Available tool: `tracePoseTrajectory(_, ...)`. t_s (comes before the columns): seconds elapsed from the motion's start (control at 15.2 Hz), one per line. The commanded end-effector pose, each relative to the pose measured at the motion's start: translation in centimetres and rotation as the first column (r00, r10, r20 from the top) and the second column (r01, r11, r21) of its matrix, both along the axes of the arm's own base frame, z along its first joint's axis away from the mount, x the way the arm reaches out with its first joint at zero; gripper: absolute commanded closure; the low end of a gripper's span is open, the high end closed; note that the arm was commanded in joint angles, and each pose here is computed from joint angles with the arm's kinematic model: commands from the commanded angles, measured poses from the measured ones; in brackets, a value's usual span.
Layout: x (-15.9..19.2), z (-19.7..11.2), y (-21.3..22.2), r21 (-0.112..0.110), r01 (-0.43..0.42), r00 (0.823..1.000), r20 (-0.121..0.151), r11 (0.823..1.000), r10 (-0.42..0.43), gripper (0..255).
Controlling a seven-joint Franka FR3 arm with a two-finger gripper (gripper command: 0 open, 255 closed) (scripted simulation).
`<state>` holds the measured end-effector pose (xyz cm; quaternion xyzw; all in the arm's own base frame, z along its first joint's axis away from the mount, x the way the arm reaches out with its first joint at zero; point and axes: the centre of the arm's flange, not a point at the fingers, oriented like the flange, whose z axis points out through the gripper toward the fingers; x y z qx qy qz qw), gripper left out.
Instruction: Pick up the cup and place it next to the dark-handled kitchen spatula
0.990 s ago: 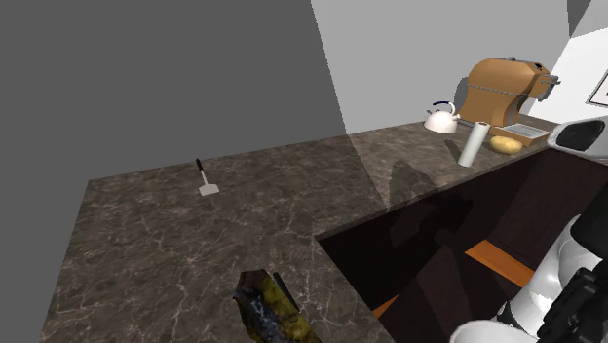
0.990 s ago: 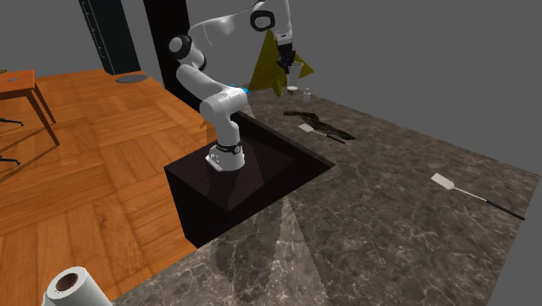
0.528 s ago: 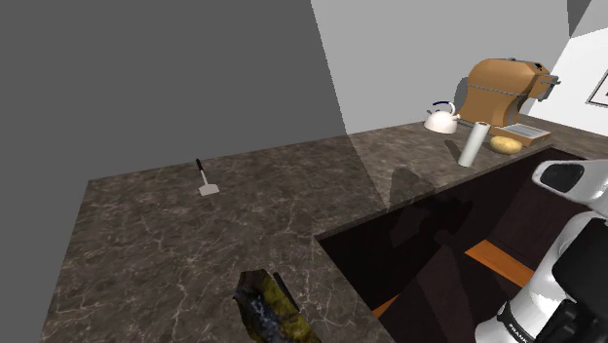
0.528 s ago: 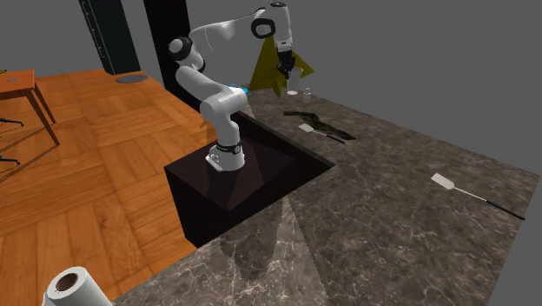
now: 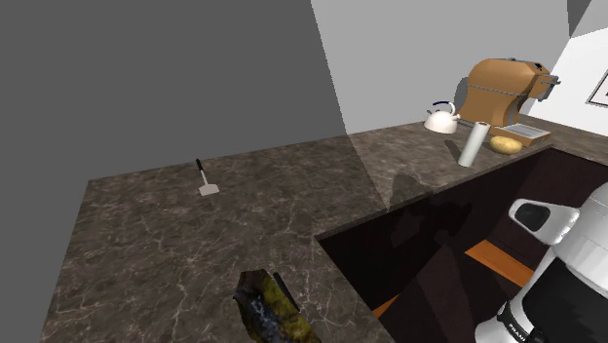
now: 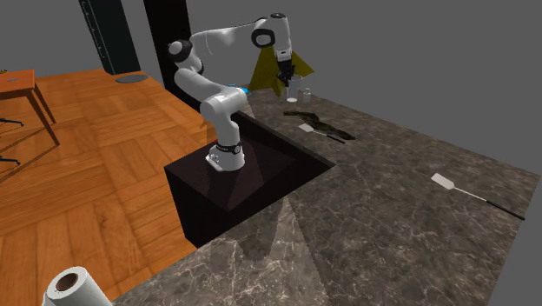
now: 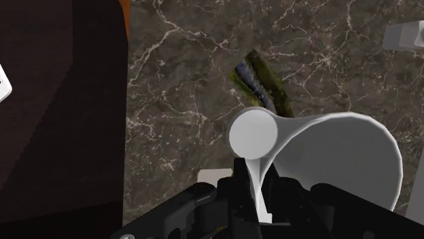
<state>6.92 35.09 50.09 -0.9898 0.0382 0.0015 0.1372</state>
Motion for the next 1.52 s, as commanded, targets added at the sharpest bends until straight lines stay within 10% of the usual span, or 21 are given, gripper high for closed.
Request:
tracePoseTrajectory(0.0,0.0,-1.1,0.1,0.000,0.000,1.000,0.000,1.000,0.000,255)
tracePoseTrajectory(1.45,0.0,-12.2,0.1,0.000,0.000,1.000,0.000,1.000,0.000,255)
